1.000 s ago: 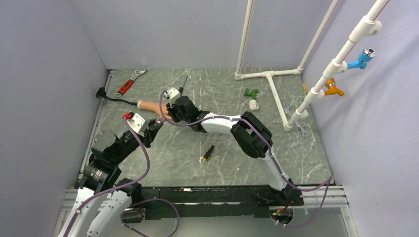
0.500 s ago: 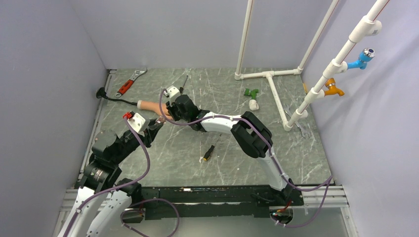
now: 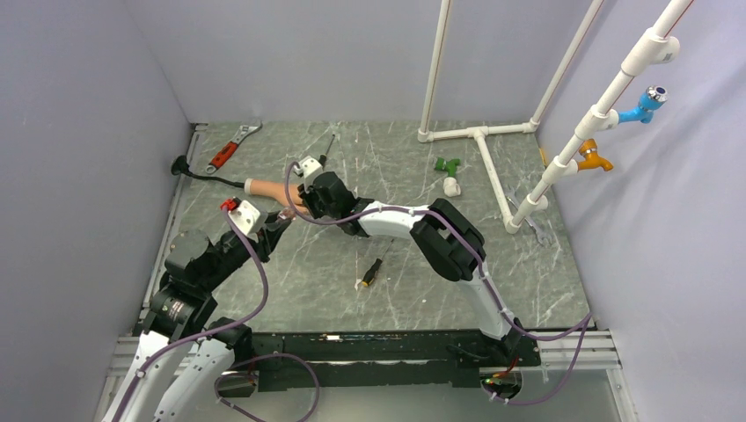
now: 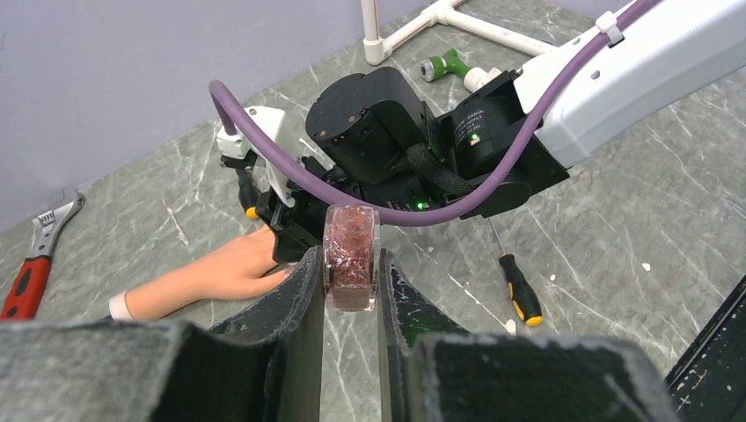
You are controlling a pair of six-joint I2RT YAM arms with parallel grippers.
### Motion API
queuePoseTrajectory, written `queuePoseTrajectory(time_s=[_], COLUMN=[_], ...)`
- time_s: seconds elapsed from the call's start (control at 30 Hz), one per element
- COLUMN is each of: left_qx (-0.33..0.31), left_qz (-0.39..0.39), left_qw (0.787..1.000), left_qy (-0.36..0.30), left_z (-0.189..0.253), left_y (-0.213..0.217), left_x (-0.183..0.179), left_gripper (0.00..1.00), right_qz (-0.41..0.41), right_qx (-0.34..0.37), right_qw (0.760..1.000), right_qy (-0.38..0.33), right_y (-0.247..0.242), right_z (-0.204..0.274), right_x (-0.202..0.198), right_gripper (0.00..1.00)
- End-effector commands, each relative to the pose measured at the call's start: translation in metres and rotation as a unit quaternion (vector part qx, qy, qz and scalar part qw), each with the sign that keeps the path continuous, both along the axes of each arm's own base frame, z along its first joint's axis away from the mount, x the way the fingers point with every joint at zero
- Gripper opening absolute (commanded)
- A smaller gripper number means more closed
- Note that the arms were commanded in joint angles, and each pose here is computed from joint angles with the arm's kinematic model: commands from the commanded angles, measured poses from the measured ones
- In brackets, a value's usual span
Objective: Paint the nails
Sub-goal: Paint the nail polish on the nail.
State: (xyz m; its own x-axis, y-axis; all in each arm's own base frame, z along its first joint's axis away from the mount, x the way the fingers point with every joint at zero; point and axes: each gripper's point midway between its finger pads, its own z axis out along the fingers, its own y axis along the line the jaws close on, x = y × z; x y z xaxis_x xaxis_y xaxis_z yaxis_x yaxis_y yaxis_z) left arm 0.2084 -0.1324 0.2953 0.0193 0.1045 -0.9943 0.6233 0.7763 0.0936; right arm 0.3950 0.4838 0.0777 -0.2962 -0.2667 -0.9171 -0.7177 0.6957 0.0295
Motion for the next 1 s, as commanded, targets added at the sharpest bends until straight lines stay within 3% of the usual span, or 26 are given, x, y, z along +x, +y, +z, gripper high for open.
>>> queuePoseTrajectory(time_s=[0.0,0.97], left_qx=[-0.012,-0.011], left_qz=[0.004,0.002], left_qw=[1.0,1.0], left_qy=[-0.023,-0.017], left_z=[0.017,0.016], left_y=[0.001,-0.001], left_x=[0.001,0.003], left_gripper=[0.0,0.0], right_qz=[-0.007,0.009], right_qx=[0.014,0.024], right_qw=[1.0,0.999], right_qy=[-0.018,-0.032], right_y=[0.002,0.005], right_z=[0.015,0.04], right_x=[0.001,-0.001], right_gripper=[0.0,0.0])
